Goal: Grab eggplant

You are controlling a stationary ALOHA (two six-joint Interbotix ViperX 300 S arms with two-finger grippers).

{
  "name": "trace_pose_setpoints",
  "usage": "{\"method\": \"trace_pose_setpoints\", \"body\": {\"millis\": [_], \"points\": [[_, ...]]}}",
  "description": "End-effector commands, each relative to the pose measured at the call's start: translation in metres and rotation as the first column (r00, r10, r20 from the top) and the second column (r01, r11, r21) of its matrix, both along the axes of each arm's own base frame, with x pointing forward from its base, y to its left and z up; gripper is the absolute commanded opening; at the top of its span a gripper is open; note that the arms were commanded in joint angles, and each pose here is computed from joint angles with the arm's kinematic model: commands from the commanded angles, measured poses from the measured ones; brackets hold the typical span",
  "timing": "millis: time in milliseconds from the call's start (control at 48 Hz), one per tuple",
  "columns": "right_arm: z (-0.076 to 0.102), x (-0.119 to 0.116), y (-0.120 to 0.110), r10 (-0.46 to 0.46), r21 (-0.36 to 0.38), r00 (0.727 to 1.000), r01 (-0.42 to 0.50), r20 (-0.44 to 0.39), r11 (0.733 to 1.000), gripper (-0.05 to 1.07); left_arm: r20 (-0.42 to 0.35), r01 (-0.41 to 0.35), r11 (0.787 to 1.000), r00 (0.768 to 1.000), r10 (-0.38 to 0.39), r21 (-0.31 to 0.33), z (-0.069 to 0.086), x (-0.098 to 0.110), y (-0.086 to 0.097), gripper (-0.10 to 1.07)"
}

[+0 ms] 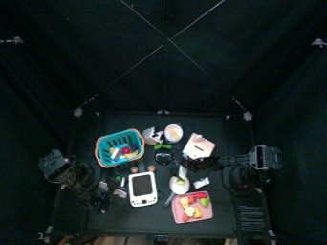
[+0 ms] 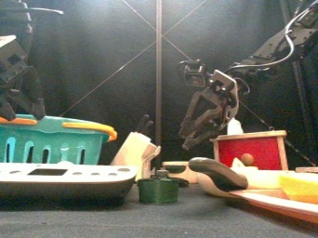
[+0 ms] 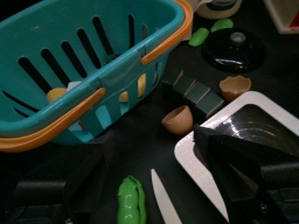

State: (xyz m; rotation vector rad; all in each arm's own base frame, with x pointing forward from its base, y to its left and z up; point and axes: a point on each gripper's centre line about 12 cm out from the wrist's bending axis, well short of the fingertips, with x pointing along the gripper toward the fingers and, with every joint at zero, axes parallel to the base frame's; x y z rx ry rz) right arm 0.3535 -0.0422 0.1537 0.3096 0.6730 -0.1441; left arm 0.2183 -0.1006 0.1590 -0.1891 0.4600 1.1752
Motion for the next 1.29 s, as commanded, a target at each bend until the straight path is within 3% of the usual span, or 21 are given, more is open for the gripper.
{"method": "trace_pose_setpoints", "body": {"millis": [0,83,208,333,479,646,792,958,1083,1271], "points": [[0.013,0.005,0.000,0.003,-0.005,0.999,-0.003,0.038,1.000,0.97,0.070,0.001,0.999,0.998,0.002,-0.041,0.024,0.006,0.002,1.03],[0.014,0.006,-0.001,0.002,-0.006,0.999,-0.001,0.041,1.000,0.97,0.146,0.021,0.997,0.989,-0.010,-0.074,0.055,0.012,0.013,1.03],[0.015,0.006,-0.002,-0.001,-0.007,0.999,0.001,0.044,1.000,0.97,0.186,0.016,0.992,0.983,0.008,-0.128,0.089,0.013,0.038,1.03],[0.012,0.005,-0.002,0.004,-0.011,0.999,-0.003,0.036,1.000,0.97,0.176,-0.012,0.980,0.983,0.047,-0.198,0.106,0.010,0.073,1.03],[0.007,0.000,-0.004,-0.013,-0.020,1.000,0.013,0.011,1.000,0.97,0.195,-0.028,0.964,0.977,0.083,-0.266,0.113,0.009,0.113,1.03],[0.009,-0.003,-0.004,-0.026,-0.041,1.000,0.026,0.000,0.999,0.97,0.241,-0.053,0.936,0.960,0.144,-0.348,0.096,-0.004,0.161,1.03],[0.015,-0.001,-0.002,-0.008,-0.059,1.000,0.009,0.014,0.998,0.97,0.331,-0.002,0.890,0.928,0.171,-0.455,0.073,-0.009,0.185,1.03],[0.016,0.001,0.000,0.004,-0.071,1.000,-0.003,0.016,0.997,0.97,0.387,0.027,0.855,0.899,0.206,-0.517,0.054,-0.008,0.206,1.03],[0.017,0.001,0.001,0.010,-0.075,1.000,-0.009,0.018,0.997,0.97,0.380,0.011,0.845,0.896,0.228,-0.534,0.044,-0.008,0.216,1.03],[0.024,0.005,0.000,0.024,-0.096,0.999,-0.020,0.035,0.995,0.97,0.312,-0.030,0.828,0.918,0.244,-0.560,0.023,0.000,0.223,1.03]]}}
